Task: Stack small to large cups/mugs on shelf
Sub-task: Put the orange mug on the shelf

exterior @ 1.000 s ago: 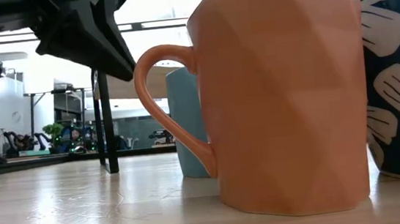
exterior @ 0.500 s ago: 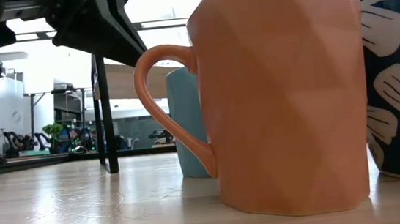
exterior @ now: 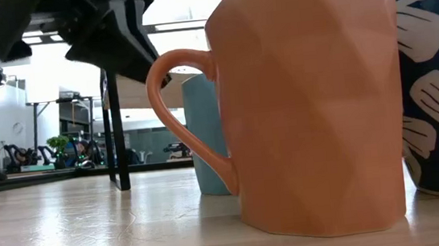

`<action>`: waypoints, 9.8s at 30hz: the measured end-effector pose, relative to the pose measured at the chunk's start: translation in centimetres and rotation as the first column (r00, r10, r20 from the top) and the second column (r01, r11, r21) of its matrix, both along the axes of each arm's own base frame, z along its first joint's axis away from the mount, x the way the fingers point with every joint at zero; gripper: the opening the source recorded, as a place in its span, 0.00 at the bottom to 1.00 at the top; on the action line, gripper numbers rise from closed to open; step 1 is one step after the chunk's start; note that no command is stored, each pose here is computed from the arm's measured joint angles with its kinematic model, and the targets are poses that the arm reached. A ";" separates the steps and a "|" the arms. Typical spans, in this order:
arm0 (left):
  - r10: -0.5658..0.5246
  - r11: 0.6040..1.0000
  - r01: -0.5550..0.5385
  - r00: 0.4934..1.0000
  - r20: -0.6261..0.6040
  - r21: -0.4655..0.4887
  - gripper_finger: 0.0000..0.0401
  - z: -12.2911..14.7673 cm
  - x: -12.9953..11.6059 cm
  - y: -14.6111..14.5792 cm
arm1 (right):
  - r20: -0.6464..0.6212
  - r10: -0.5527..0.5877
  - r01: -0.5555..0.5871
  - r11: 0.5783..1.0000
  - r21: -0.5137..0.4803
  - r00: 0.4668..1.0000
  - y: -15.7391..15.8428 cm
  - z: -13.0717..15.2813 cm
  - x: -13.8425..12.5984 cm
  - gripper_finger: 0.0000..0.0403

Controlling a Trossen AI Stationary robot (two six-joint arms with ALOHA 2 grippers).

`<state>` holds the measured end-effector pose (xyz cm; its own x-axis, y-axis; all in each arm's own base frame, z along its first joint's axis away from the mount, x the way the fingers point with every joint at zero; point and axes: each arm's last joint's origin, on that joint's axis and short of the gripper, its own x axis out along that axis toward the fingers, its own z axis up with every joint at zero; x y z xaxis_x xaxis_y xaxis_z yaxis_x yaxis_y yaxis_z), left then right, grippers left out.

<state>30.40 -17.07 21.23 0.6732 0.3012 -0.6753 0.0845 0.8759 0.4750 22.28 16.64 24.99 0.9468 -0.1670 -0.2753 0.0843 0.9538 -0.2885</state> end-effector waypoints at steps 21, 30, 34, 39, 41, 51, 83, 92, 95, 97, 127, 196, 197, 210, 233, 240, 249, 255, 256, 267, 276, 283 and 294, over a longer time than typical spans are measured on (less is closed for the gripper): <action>-0.097 0.981 0.077 0.990 -0.104 -0.176 0.23 -1.9 2.3 2.6 | 0.004 -0.005 0.005 1.000 0.019 1.000 0.0 0.0 0.0 0.02; -0.208 0.953 0.185 0.975 -0.073 -0.239 0.23 -1.6 2.6 1.8 | 0.004 -0.005 0.005 1.000 0.019 1.000 0.0 0.0 0.0 0.02; -0.234 0.941 0.205 0.969 -0.078 -0.269 0.23 -1.6 2.5 1.6 | 0.003 -0.005 0.004 1.000 0.019 1.000 0.0 0.0 0.0 0.02; -0.247 0.934 0.225 0.968 -0.047 -0.279 0.23 -1.4 2.6 1.1 | 0.002 -0.005 0.004 1.000 0.018 1.000 0.0 0.0 0.0 0.02; -0.253 0.931 0.233 0.967 -0.038 -0.281 0.23 -1.3 2.5 0.9 | 0.003 -0.006 0.005 1.000 0.022 1.000 0.0 0.0 0.0 0.02; -0.274 0.924 0.255 0.962 -0.025 -0.285 0.23 -1.0 2.4 0.1 | -0.003 0.002 -0.002 0.999 0.035 1.000 0.0 -0.2 -0.1 0.02; -0.233 0.945 0.222 0.972 -0.018 -0.239 0.23 -1.0 2.4 0.3 | -0.147 0.055 -0.076 0.987 -0.143 0.988 -0.5 -2.6 1.2 0.23; -0.194 0.963 0.189 0.981 -0.007 -0.193 0.23 -0.9 2.5 0.5 | -0.128 0.027 -0.046 0.988 -0.151 0.991 -1.0 -2.9 2.2 0.45; -0.184 0.966 0.181 0.983 -0.002 -0.183 0.23 -0.8 2.5 0.5 | -0.124 0.027 -0.045 0.988 -0.147 0.992 -1.0 -2.8 2.3 0.49; -0.185 0.967 0.180 0.983 -0.010 -0.179 0.23 -0.7 2.4 0.4 | -0.123 0.027 -0.045 0.988 -0.147 0.992 -1.0 -2.8 2.3 0.51; -0.113 0.978 0.102 0.992 0.048 0.183 0.23 0.3 1.5 -0.4 | -0.120 0.024 -0.040 0.990 -0.133 0.993 -1.0 -2.8 2.3 0.52; 0.196 0.805 -0.061 0.966 0.167 -0.591 0.23 -3.4 -2.6 -5.8 | -0.094 0.023 -0.033 0.994 -0.106 0.995 -0.9 -2.6 2.4 0.52; 0.199 0.807 -0.069 0.967 0.161 -0.586 0.23 -3.7 -2.4 -5.7 | -0.094 0.023 -0.033 0.994 -0.106 0.995 -0.9 -2.6 2.4 0.52; 0.157 0.816 -0.037 0.975 0.160 -0.576 0.23 -5.7 0.0 -6.9 | -0.094 0.023 -0.033 0.994 -0.106 0.995 -0.9 -2.6 2.4 0.52; 0.182 0.852 -0.048 0.961 0.209 -0.521 0.23 -5.2 1.0 -6.1 | -0.094 0.023 -0.033 0.994 -0.106 0.995 -0.9 -2.6 2.4 0.52; 0.183 0.852 -0.048 0.961 0.209 -0.522 0.23 -5.2 1.0 -6.1 | -0.094 0.023 -0.033 0.994 -0.106 0.995 -0.9 -2.6 2.4 0.52; 0.212 0.864 -0.069 0.949 0.234 -0.499 0.23 -5.2 1.0 -5.9 | -0.094 0.023 -0.033 0.994 -0.106 0.995 -0.9 -2.6 2.4 0.52; 0.204 0.873 -0.065 0.949 0.241 -0.483 0.23 -5.2 1.0 -5.9 | -0.094 0.023 -0.033 0.994 -0.106 0.995 -0.9 -2.6 2.4 0.52; 0.198 0.876 -0.059 0.949 0.245 -0.479 0.23 -5.2 1.0 -5.9 | -0.094 0.023 -0.033 0.994 -0.106 0.995 -0.9 -2.6 2.4 0.52; 0.183 0.883 -0.043 0.949 0.259 -0.468 0.23 -5.0 1.1 -5.9 | -0.094 0.024 -0.034 0.994 -0.106 0.995 -0.9 -2.6 2.3 0.52; 0.191 0.885 -0.049 0.945 0.264 -0.463 0.23 -5.0 1.2 -5.9 | -0.094 0.023 -0.033 0.994 -0.106 0.995 -0.9 -2.6 2.4 0.52; 0.192 0.884 -0.050 0.945 0.264 -0.464 0.23 -5.0 1.2 -5.9 | -0.094 0.024 -0.034 0.994 -0.106 0.995 -0.9 -2.6 2.3 0.52; 0.191 0.884 -0.049 0.945 0.264 -0.464 0.23 -5.0 1.2 -5.9 | -0.094 0.023 -0.034 0.994 -0.106 0.995 -0.9 -2.6 2.4 0.52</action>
<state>31.57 -22.92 16.23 0.8392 0.1078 -0.5330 -0.1165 0.9930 0.0175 24.63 15.72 22.40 0.9227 -0.1736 -0.3443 0.0256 0.9185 -0.3945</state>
